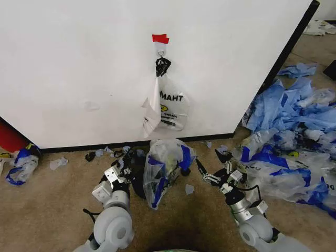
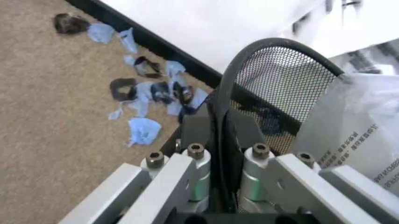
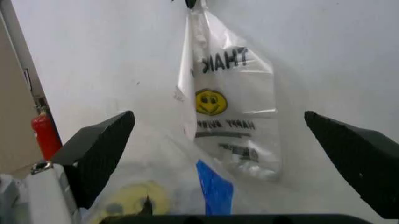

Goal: Pick up the garbage bag from the wall and place it over the trash bin.

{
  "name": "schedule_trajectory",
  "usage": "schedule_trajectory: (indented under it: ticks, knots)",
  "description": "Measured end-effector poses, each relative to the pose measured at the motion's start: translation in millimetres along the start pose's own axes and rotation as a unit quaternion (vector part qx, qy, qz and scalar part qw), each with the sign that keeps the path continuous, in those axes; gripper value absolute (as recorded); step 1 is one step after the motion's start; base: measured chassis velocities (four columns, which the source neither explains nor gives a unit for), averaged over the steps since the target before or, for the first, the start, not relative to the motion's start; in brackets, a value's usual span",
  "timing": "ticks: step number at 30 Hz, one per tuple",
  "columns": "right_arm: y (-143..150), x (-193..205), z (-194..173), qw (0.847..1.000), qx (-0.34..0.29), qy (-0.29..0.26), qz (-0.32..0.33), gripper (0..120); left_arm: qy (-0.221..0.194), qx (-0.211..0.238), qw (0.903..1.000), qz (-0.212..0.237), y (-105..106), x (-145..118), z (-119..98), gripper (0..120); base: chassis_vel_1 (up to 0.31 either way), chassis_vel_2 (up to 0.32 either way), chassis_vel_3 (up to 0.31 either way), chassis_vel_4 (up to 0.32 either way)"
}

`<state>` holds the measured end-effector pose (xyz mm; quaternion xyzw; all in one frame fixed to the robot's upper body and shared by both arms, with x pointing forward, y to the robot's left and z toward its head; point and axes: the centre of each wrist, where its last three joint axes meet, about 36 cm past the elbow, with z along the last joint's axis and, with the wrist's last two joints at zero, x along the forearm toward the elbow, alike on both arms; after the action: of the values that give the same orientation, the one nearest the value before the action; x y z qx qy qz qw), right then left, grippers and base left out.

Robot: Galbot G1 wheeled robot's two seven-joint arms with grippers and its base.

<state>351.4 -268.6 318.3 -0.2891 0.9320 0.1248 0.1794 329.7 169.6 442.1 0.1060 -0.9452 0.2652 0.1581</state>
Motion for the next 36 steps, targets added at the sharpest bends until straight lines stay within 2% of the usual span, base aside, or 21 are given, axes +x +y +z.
schedule_trajectory:
  ticks: [9,27,28,29,36]
  knots:
    - [3,-4,2,1.000,-0.003,0.001,0.001,100,-0.017,0.002,0.9996,-0.024,3,3,12,2,0.000,0.000,0.000,0.000]
    - [4,0,2,1.000,-0.004,0.005,0.002,100,-0.040,-0.012,0.9988,-0.026,6,-2,20,2,0.000,0.000,0.000,0.000]
    - [4,0,2,1.000,-0.004,0.005,0.002,100,-0.041,-0.013,0.9987,-0.026,7,-3,21,7,0.000,0.000,0.000,0.000]
    - [4,0,2,1.000,-0.004,0.005,0.002,100,-0.041,-0.013,0.9987,-0.026,7,-3,21,7,0.000,0.000,0.000,0.000]
    - [9,0,1,1.000,-0.011,0.005,0.006,100,-0.044,-0.024,0.9983,-0.031,11,-4,25,39,0.000,0.000,0.000,0.000]
